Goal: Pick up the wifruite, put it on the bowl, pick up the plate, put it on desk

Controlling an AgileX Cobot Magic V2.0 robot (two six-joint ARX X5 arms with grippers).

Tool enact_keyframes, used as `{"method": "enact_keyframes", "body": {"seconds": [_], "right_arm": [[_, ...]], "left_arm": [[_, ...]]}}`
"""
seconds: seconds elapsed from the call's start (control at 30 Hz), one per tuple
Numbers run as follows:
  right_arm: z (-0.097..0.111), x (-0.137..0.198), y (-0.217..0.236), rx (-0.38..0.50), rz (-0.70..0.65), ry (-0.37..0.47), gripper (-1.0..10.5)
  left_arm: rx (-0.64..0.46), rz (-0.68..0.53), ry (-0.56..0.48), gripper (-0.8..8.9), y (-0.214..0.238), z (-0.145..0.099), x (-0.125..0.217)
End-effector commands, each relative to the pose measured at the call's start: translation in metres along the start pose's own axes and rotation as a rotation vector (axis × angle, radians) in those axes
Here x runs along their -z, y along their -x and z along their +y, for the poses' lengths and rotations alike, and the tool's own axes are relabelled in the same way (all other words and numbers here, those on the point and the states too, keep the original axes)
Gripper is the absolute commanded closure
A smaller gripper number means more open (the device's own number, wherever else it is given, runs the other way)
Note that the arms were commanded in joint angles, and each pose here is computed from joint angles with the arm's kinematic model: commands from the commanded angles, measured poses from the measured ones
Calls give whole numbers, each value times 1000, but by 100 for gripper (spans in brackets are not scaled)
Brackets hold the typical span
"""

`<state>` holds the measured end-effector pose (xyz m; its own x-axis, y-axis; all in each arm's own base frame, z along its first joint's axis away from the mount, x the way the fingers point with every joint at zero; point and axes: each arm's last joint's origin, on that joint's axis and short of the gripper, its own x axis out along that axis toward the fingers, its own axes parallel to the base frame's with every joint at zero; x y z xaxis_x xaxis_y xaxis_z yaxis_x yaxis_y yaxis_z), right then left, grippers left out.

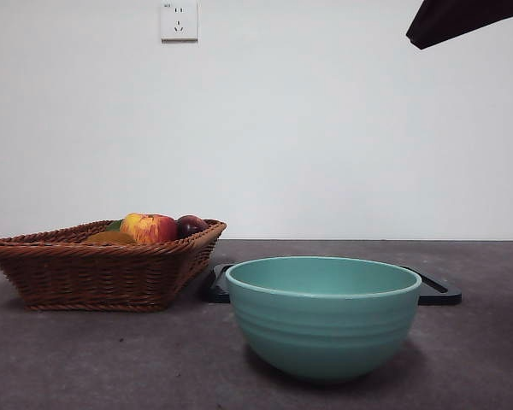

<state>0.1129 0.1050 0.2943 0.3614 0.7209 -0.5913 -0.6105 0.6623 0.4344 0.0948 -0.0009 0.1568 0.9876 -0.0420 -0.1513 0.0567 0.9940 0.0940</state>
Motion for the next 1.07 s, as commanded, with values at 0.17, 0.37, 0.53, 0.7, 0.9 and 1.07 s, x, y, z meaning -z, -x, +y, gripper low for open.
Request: {"method": "enact_keyframes", "body": {"seconds": [0.17,0.37,0.53,0.7,0.9,1.07], "right_arm": [[4,-5,2,-12,-16,22,941],[4,-5,2,-12,-16,22,941],[4,-5,2,-12,-16,21,941],[4,-5,2,-12,-16,22,941],[4,-5,2,-12,-16,21,941],[3,-4,11,5,-62,106,941]], "left_arm": [[-3,27,8,805,-2,0,8],[-2,27,8,805,-2,0,8],[-2,27,8,805,-2,0,8],[-3,27,8,805,-2,0,8],[-3,27,8,805,-2,0,8],[-3,27,8,805,-2,0,8]]}}
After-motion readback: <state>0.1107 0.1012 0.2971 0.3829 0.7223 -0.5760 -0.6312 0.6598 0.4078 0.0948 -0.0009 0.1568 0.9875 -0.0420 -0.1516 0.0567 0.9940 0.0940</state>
